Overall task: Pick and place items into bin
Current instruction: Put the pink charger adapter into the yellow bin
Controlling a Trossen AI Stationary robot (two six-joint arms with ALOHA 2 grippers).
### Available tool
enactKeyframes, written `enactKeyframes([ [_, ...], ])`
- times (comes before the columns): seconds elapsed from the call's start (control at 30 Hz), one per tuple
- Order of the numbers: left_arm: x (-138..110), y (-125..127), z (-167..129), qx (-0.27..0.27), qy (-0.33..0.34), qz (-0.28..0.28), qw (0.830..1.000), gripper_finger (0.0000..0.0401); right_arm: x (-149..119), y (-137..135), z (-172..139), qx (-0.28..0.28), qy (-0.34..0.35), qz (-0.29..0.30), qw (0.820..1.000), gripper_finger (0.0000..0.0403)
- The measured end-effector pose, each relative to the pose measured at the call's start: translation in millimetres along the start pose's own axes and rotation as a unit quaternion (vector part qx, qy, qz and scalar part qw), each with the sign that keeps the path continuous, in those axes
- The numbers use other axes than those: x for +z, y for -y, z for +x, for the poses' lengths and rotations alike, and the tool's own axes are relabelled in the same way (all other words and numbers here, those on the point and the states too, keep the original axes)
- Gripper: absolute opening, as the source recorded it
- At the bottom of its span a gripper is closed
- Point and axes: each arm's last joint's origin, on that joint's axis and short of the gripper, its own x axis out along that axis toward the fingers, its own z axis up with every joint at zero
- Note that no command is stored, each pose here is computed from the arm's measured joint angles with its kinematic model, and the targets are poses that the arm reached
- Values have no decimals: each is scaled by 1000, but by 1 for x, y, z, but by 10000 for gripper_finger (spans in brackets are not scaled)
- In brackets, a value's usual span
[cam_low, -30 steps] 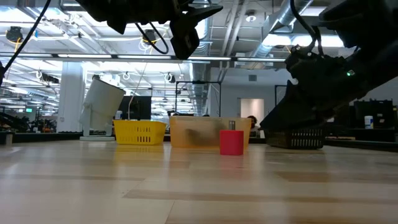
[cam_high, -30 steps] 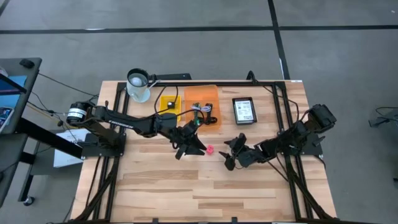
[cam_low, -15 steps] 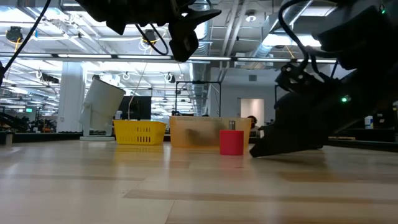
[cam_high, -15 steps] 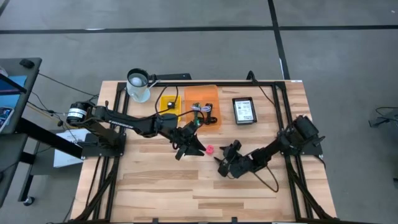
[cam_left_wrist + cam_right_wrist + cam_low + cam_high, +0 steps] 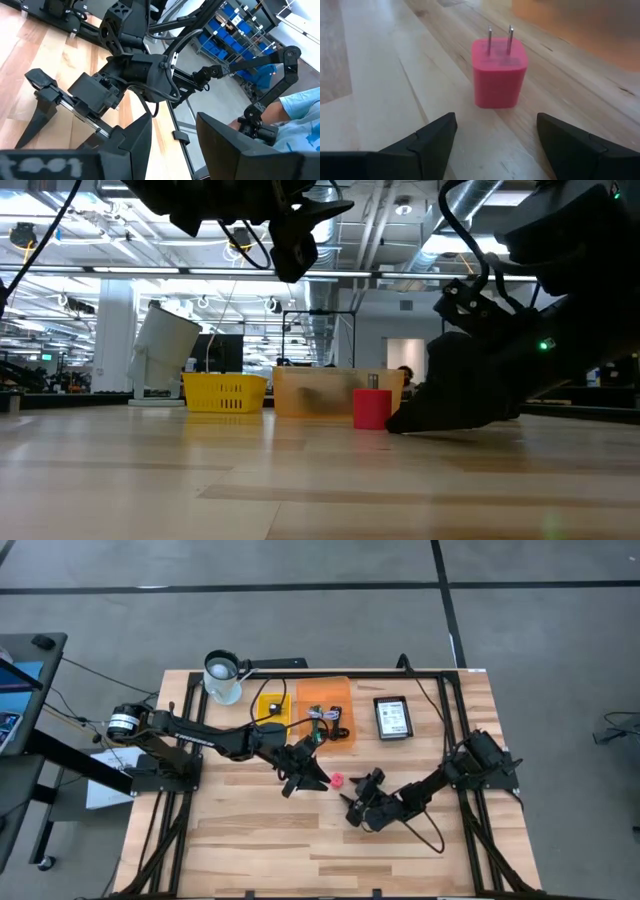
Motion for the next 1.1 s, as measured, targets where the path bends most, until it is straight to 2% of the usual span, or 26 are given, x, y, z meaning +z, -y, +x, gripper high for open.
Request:
enactKeyframes([
  [0.13,0,0,0,0,0,0,1000,143,3,2,4,-1,4,5,1000,276],
  [0.4,0,1,0,-7,-4,-1,1000,144,12,0,11,8,6,-27,1000,276],
  [1.1,-1,1,0,-12,-7,-4,1000,144,20,8,21,9,0,-9,1000,276],
])
